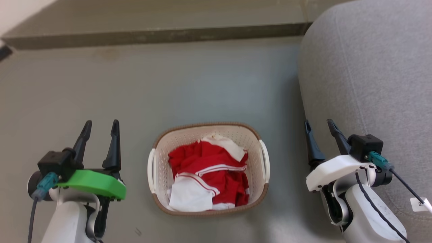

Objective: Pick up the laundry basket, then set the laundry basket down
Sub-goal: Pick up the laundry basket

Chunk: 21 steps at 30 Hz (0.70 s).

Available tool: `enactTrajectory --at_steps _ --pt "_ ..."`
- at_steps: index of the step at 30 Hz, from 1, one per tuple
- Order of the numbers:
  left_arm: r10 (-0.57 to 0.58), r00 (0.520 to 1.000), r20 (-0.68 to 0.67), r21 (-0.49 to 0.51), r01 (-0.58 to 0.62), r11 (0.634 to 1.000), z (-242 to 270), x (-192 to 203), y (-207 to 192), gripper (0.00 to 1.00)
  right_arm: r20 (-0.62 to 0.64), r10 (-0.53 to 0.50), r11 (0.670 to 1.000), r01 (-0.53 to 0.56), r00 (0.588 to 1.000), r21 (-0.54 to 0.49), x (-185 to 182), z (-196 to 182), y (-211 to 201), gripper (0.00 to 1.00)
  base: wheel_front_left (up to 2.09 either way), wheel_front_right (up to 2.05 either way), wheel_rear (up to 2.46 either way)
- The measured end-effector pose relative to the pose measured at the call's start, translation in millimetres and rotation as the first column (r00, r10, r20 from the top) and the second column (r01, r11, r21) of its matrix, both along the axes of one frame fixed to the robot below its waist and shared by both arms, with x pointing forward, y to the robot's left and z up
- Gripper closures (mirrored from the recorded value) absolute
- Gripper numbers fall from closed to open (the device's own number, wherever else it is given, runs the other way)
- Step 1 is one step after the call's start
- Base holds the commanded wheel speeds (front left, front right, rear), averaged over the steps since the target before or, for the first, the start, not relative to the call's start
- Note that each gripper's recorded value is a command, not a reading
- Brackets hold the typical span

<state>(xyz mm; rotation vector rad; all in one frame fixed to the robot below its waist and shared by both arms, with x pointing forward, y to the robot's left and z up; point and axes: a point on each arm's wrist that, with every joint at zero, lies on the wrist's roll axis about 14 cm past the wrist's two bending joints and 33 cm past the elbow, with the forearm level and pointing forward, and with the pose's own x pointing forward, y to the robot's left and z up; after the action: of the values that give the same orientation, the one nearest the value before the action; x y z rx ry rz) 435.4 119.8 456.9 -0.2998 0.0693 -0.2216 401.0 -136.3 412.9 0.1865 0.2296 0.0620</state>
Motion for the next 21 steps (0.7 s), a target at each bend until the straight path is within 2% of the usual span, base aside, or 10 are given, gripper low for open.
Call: enactTrajectory --at_steps 12,21 --pt "-0.083 0.978 -0.192 0.046 0.094 0.994 -77.5 17.1 -15.3 0.0 -0.197 -0.001 1.0 -0.001 0.98 -0.01 12.0 -71.4 2.6 0.0 0.0 0.0 0.0" --pt "-0.131 0.926 -0.355 -0.021 0.133 0.991 -136.5 16.0 -32.8 0.0 -0.323 0.027 0.999 -0.032 0.946 -0.011 18.3 -121.2 11.3 0.0 0.0 0.0 0.0"
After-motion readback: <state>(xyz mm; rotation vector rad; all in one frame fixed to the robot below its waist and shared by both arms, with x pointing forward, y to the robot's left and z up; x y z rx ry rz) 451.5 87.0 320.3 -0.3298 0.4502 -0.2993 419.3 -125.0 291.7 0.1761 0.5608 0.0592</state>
